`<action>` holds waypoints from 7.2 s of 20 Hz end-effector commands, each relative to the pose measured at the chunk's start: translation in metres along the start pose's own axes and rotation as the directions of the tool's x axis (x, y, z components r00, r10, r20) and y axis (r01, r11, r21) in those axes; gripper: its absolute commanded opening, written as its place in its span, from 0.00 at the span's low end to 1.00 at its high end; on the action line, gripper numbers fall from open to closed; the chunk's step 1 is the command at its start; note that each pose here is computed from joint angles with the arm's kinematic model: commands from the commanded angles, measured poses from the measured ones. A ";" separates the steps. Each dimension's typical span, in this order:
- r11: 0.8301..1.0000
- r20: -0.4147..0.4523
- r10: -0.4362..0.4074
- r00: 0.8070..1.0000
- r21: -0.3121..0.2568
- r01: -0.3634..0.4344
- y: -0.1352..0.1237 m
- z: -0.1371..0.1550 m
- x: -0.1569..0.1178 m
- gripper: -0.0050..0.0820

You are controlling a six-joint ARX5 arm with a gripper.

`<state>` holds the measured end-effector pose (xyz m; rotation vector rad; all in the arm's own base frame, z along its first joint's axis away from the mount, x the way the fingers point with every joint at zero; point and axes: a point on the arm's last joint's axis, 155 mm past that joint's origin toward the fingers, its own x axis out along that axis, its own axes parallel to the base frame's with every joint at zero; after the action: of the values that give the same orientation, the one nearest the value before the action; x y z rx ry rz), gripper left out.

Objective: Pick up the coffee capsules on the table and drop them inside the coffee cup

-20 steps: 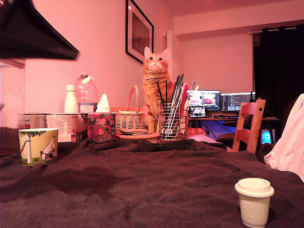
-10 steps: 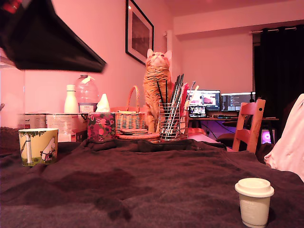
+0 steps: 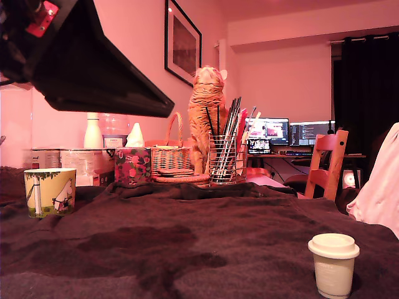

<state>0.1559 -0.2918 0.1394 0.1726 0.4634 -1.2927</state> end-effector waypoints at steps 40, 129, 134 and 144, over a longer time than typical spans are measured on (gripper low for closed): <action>0.993 0.067 -0.115 0.991 0.042 0.112 -0.015 -0.033 0.096 0.73; 0.994 -0.271 -0.055 0.961 -0.103 0.028 0.009 -0.042 0.188 0.32; 0.998 -0.280 -0.065 0.958 -0.022 0.062 -0.001 -0.044 0.190 0.48; 0.922 -0.313 -0.004 0.950 0.367 0.125 0.005 -0.052 0.189 0.64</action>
<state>0.1839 -0.4349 0.0148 0.6612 0.5080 -1.4104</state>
